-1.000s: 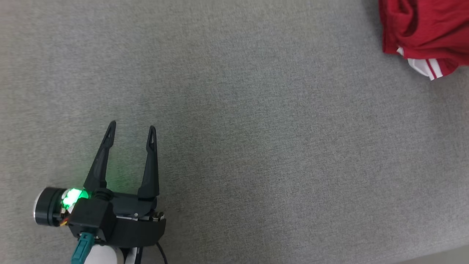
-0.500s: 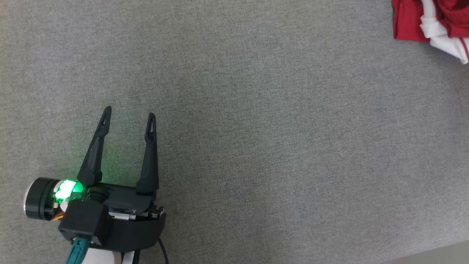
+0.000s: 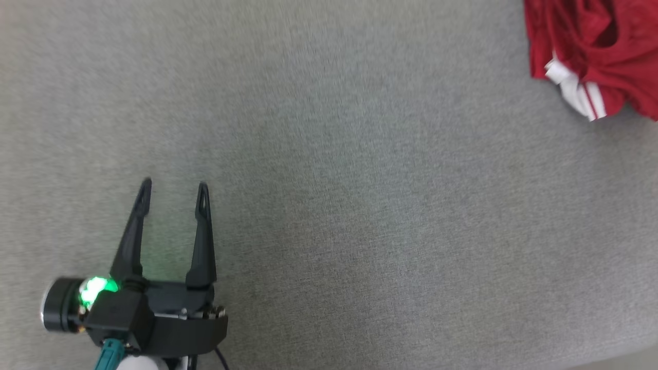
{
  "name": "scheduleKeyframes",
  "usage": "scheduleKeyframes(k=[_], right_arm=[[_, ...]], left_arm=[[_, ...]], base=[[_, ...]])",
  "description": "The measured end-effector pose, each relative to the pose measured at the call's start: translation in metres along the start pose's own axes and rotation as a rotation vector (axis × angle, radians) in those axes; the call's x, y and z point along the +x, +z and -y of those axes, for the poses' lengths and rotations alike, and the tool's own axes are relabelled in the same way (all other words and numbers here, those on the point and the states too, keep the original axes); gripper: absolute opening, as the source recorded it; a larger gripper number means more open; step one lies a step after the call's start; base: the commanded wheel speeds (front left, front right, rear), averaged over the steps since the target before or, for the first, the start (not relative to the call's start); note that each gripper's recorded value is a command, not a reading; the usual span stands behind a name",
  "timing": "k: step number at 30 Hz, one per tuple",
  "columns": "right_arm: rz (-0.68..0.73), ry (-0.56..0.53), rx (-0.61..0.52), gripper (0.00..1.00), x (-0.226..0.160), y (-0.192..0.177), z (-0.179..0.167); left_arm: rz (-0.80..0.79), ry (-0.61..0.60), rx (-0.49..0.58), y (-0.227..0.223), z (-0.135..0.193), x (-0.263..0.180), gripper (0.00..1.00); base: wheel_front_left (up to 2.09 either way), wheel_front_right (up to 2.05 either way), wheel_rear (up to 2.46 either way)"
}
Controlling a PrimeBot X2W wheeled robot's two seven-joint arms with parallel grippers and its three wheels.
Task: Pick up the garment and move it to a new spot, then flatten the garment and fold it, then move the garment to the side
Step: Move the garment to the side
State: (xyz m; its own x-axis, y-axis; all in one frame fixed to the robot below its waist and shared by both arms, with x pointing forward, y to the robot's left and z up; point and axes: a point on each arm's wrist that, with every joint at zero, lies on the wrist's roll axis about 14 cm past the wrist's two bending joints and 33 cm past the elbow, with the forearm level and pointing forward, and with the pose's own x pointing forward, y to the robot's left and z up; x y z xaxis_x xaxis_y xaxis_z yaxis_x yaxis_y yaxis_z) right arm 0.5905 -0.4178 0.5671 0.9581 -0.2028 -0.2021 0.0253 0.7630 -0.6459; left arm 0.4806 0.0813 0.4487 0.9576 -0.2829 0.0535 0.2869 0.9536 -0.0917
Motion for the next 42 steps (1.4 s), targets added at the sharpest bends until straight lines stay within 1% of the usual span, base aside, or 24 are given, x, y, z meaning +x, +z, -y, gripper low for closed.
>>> scheduleKeyframes(k=[4,8,11,14,19,26,31,38,42], right_arm=[[0.120,0.010,0.043,1.00,-0.012,0.034,-0.003],[0.224,0.031,0.126,1.00,-0.028,0.064,-0.014],[0.327,0.056,0.197,1.00,-0.043,0.092,-0.024],[0.387,0.076,0.294,1.00,-0.061,0.101,-0.037],[0.443,0.100,0.413,1.00,-0.092,0.101,-0.061],[0.437,0.129,0.577,1.00,-0.133,0.078,-0.112],[0.425,0.161,0.655,1.00,-0.165,0.065,-0.152],[0.394,0.164,0.767,1.00,-0.201,0.051,-0.187],[0.370,0.148,0.814,1.00,-0.215,0.042,-0.197]], left_arm=[[-0.011,0.033,0.000,0.007,-0.005,-0.015,1.00],[-0.030,0.075,0.013,0.013,-0.013,-0.036,1.00],[-0.025,0.107,0.027,0.022,-0.021,-0.050,1.00],[-0.022,0.141,0.043,0.030,-0.029,-0.064,1.00],[-0.008,0.193,0.066,0.042,-0.040,-0.085,1.00],[0.006,0.231,0.077,0.053,-0.044,-0.111,1.00],[0.004,0.246,0.069,0.055,-0.045,-0.123,1.00],[0.006,0.260,0.060,0.056,-0.047,-0.131,1.00],[-0.004,0.263,0.055,0.053,-0.047,-0.133,1.00]], base=[[0.00,0.00,0.00],[0.00,0.00,0.00],[0.00,0.00,0.00],[0.00,0.00,0.00],[0.00,0.00,0.00],[0.00,0.00,0.00],[0.00,0.00,0.00],[0.00,0.00,0.00],[0.00,0.00,0.00]])
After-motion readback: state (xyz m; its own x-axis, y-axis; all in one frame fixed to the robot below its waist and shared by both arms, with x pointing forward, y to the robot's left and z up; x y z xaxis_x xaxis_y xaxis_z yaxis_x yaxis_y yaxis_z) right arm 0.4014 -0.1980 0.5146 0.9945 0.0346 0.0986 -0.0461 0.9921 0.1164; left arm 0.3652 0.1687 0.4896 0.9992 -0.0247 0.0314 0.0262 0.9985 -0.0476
